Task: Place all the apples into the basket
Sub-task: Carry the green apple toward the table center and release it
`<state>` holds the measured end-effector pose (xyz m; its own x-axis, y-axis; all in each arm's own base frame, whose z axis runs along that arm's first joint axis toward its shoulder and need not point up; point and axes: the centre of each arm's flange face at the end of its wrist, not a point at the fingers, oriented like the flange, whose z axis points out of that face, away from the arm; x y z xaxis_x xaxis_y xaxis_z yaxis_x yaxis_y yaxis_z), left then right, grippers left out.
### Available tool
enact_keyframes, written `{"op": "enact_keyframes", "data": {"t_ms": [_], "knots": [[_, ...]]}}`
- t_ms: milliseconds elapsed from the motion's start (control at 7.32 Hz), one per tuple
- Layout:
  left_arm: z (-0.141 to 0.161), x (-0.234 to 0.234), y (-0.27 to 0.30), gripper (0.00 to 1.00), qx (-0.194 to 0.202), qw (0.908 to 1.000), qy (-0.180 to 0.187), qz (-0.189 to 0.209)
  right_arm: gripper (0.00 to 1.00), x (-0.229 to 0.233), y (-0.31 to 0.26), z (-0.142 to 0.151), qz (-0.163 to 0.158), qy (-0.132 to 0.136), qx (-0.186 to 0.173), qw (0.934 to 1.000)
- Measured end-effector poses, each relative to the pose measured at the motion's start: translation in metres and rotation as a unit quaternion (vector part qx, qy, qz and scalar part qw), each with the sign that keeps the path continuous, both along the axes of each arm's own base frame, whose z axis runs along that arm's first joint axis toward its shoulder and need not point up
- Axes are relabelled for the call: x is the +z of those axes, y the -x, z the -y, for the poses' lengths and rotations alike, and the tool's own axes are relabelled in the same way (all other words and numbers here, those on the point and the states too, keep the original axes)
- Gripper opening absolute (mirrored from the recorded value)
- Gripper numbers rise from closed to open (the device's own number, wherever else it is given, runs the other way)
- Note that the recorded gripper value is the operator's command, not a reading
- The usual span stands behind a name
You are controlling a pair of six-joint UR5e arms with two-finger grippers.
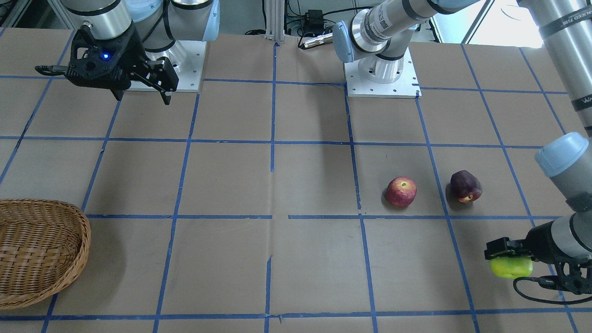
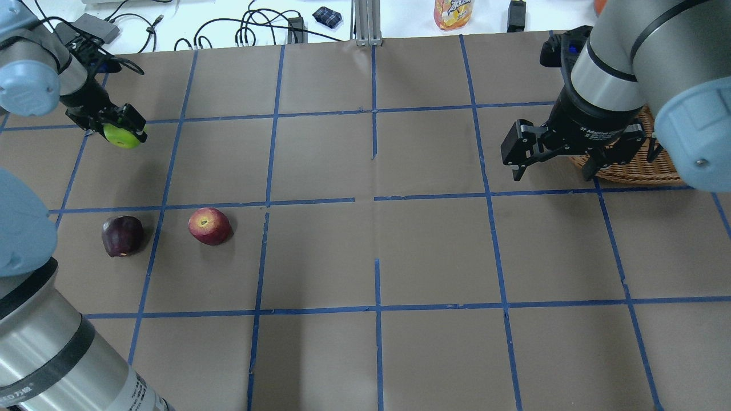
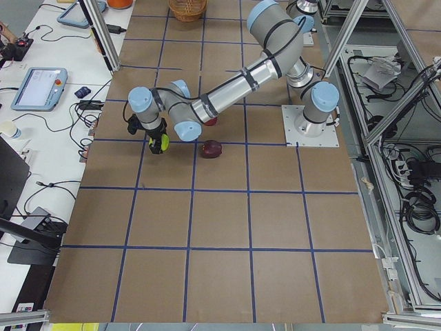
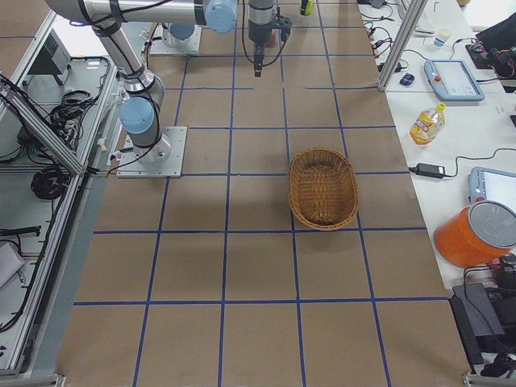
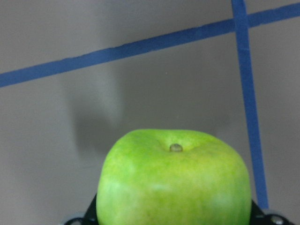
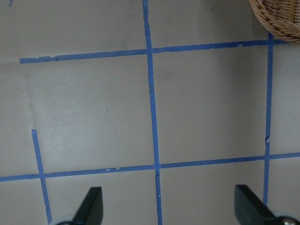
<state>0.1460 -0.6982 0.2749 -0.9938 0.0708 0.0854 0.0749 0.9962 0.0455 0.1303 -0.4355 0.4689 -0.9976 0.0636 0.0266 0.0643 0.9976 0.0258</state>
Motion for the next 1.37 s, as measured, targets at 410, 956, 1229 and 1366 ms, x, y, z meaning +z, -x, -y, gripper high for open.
{"op": "enact_keyframes", "data": {"t_ms": [410, 956, 1229, 1366], "knots": [[-0.019, 0.094, 0.219, 0.09, 0.055, 0.9984, 0.013, 0.003, 1.0, -0.001, 0.0, 0.0, -0.001, -0.002, 0.0, 1.0], [-0.069, 0.049, 0.442, 0.1, 0.115, 0.9933, 0.01, 0.008, 1.0, -0.003, 0.001, 0.001, 0.0, -0.007, 0.0, 1.0], [-0.099, -0.003, 0.503, 0.14, 0.088, 0.996, 0.014, 0.006, 1.0, -0.005, 0.001, 0.002, 0.001, -0.01, 0.004, 0.9999], [-0.123, -0.024, 0.515, 0.2, 0.072, 0.9973, 0.003, 0.013, 1.0, -0.01, 0.001, 0.002, 0.001, -0.014, 0.006, 0.9999]]}}
